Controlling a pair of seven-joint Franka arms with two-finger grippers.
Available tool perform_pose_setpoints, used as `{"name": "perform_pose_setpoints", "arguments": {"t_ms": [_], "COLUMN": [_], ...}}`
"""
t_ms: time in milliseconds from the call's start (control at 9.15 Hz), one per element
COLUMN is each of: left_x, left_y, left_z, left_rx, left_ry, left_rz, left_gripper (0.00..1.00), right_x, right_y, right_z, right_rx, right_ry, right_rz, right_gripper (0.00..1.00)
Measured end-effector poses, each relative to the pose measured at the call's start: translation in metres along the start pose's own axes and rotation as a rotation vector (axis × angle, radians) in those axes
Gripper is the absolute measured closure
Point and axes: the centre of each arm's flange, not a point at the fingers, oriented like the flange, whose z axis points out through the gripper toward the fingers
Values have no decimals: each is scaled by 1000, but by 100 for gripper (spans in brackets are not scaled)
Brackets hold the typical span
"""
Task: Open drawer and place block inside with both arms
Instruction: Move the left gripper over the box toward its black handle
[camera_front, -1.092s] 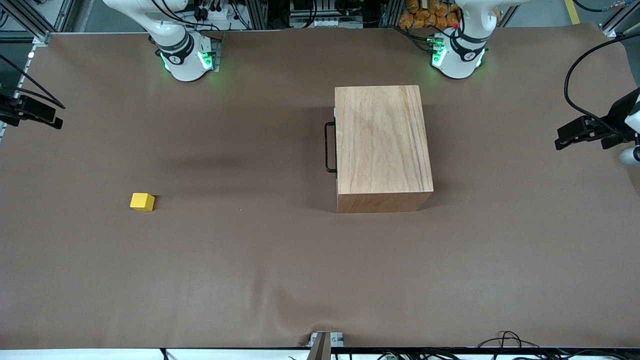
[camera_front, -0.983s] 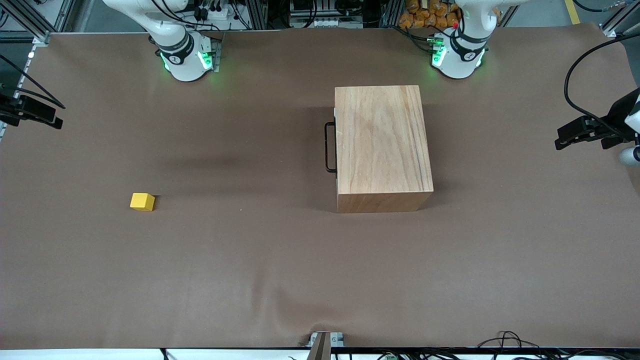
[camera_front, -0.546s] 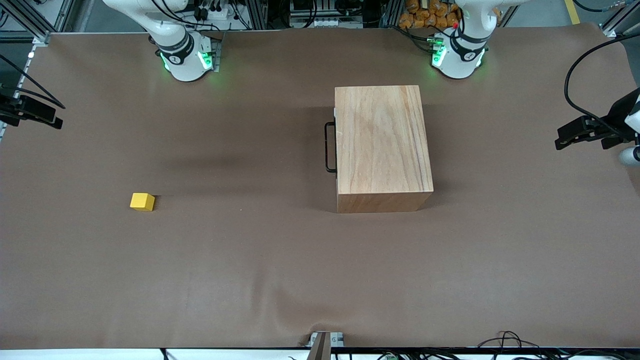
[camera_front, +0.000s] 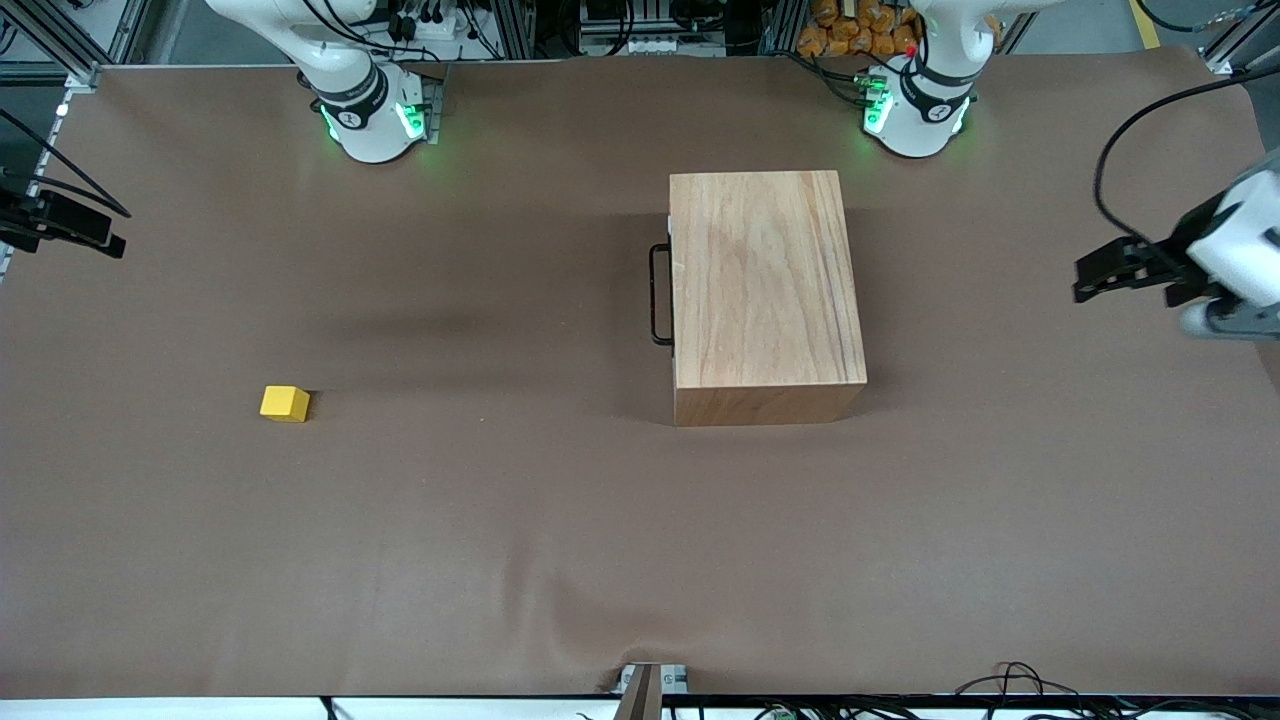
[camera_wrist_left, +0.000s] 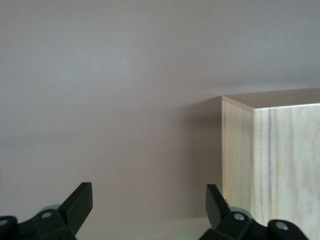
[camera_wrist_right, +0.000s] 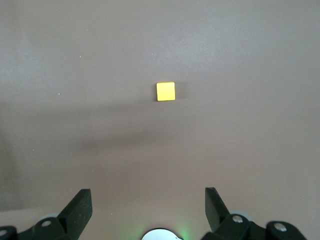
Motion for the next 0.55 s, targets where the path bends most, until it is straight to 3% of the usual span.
{"name": "perform_pose_setpoints", "arguments": {"t_ms": [546], "left_x": [15], "left_y": [122], "left_z": [41], "left_rx": [28], "left_ry": [-19], "left_rz": [-85], "left_gripper": [0], "right_x": [1], "right_y": [2], "right_z": [2], "right_rx": [0], "right_ry": [-3], "right_rz": [2], "right_gripper": [0]}}
